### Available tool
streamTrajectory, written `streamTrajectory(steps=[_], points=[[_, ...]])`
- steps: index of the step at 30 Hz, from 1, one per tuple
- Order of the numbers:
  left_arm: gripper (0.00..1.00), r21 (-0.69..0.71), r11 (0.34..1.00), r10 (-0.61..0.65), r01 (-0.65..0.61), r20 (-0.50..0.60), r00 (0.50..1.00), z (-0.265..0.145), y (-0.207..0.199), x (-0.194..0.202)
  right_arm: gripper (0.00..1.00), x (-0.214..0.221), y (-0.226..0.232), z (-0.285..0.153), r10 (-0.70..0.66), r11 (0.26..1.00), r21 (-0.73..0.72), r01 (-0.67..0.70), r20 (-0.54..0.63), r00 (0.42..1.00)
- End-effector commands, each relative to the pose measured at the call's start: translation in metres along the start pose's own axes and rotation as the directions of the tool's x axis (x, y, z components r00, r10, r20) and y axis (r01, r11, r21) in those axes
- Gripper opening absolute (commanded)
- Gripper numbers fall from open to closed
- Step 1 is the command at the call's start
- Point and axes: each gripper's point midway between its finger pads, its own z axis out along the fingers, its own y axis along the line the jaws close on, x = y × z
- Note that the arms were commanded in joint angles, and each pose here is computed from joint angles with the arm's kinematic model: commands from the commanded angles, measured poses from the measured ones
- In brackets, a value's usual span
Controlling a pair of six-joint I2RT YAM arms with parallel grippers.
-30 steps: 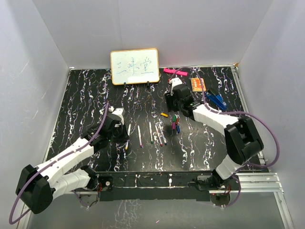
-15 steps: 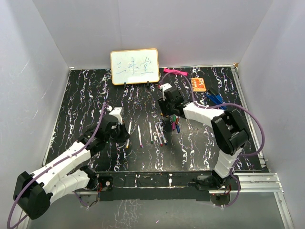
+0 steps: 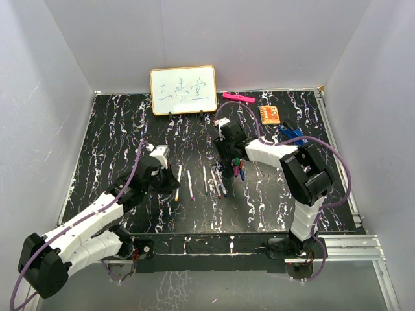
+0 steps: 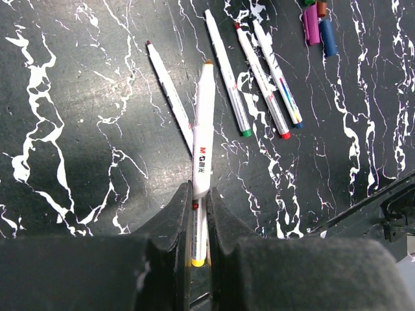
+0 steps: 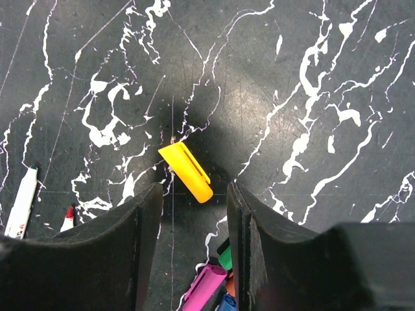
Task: Insert the pens into the pen caps
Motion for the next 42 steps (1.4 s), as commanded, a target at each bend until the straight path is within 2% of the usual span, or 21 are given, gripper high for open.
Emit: streamTrajectory(steps=[1, 14, 22, 25, 29, 30, 37, 42], points=[[0.0, 0.049, 0.999, -0.004, 0.003, 0.022, 1.0, -0.003, -0.01, -0.004, 0.42, -0.03, 0.006, 0.002, -0.013, 1.0, -0.019, 0.015, 0.07, 0.997], [0.0, 0.03, 1.0, 0.003, -0.002, -0.018, 1.0, 0.002, -0.007, 0.001, 0.38, -0.015, 0.009, 0.013, 0.008, 1.0, -0.025, -0.007, 0.031, 1.0], [0.0, 0.021, 1.0, 0.009, -0.009, -0.015, 1.0, 0.001, -0.007, -0.002, 0.3, 0.005, 0.011, 0.012, 0.036, 0.999, -0.034, -0.036, -0.009, 0.999], [0.0, 0.014, 1.0, 0.011, -0.011, -0.015, 1.0, 0.001, -0.005, -0.002, 0.2, 0.014, 0.014, 0.012, 0.04, 0.998, -0.042, -0.041, -0.024, 0.999], [0.0, 0.0, 1.0, 0.013, -0.013, -0.021, 1.0, 0.003, -0.002, 0.001, 0.01, 0.026, 0.014, 0.016, 0.045, 0.998, -0.037, -0.047, -0.061, 0.997], [0.0, -0.003, 1.0, 0.014, -0.014, -0.025, 1.0, 0.004, 0.0, 0.002, 0.0, 0.028, 0.014, 0.018, 0.046, 0.998, -0.033, -0.049, -0.068, 0.997], [0.0, -0.012, 1.0, 0.014, -0.015, -0.031, 0.999, 0.006, 0.003, 0.006, 0.0, 0.025, 0.012, 0.022, 0.065, 0.998, -0.01, -0.066, -0.086, 0.994], [0.0, -0.007, 1.0, 0.014, -0.014, -0.04, 0.999, 0.006, 0.003, 0.009, 0.09, 0.026, 0.01, 0.026, 0.065, 0.998, 0.007, -0.065, -0.101, 0.993]])
